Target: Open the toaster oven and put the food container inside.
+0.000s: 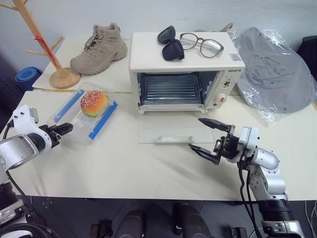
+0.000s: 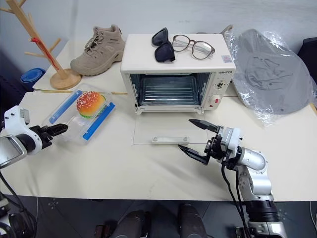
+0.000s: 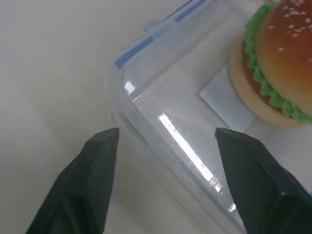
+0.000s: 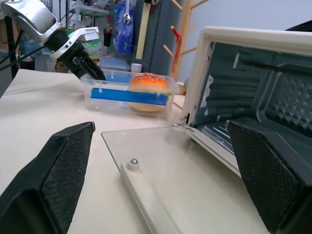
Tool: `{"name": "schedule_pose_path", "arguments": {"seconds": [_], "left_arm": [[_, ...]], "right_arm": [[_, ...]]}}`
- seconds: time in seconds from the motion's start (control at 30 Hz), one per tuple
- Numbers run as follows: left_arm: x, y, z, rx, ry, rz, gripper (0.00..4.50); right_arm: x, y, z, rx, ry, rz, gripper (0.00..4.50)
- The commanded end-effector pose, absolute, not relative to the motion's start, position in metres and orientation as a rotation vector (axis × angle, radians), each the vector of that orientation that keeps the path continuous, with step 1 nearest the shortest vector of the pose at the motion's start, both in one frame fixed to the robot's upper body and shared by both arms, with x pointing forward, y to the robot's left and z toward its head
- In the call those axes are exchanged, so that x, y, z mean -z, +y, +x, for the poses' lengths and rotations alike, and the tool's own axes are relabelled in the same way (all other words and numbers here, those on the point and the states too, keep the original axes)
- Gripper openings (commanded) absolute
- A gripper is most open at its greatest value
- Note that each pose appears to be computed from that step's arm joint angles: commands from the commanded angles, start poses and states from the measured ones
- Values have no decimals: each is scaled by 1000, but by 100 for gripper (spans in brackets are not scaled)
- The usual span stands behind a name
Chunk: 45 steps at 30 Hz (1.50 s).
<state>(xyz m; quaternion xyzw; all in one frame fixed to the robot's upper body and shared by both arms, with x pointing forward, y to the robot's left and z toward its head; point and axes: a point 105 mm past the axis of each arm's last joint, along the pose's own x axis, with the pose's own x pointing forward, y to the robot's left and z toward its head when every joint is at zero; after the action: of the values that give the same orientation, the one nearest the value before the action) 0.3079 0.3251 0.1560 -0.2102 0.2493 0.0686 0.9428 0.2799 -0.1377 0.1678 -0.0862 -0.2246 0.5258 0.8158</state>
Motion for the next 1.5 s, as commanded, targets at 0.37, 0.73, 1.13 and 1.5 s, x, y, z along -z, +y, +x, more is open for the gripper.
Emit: {"name": "schedule_pose_path", "arguments": {"seconds": [0.37, 0.73, 1.13, 1.5], "left_arm": [[-217, 344, 281, -78, 527, -216, 26], [-233, 231, 318, 353, 504, -128, 26], [-225, 131, 366, 470, 532, -190, 26], [-219, 104, 383, 464, 509, -234, 118]], "right_arm": [[-183, -147, 278, -1092, -502, -265, 450], [-179, -174, 279, -1005, -420, -322, 450], [-168, -188, 253, -874, -377, -305, 450], [-166, -185, 252, -821, -395, -271, 450]]}}
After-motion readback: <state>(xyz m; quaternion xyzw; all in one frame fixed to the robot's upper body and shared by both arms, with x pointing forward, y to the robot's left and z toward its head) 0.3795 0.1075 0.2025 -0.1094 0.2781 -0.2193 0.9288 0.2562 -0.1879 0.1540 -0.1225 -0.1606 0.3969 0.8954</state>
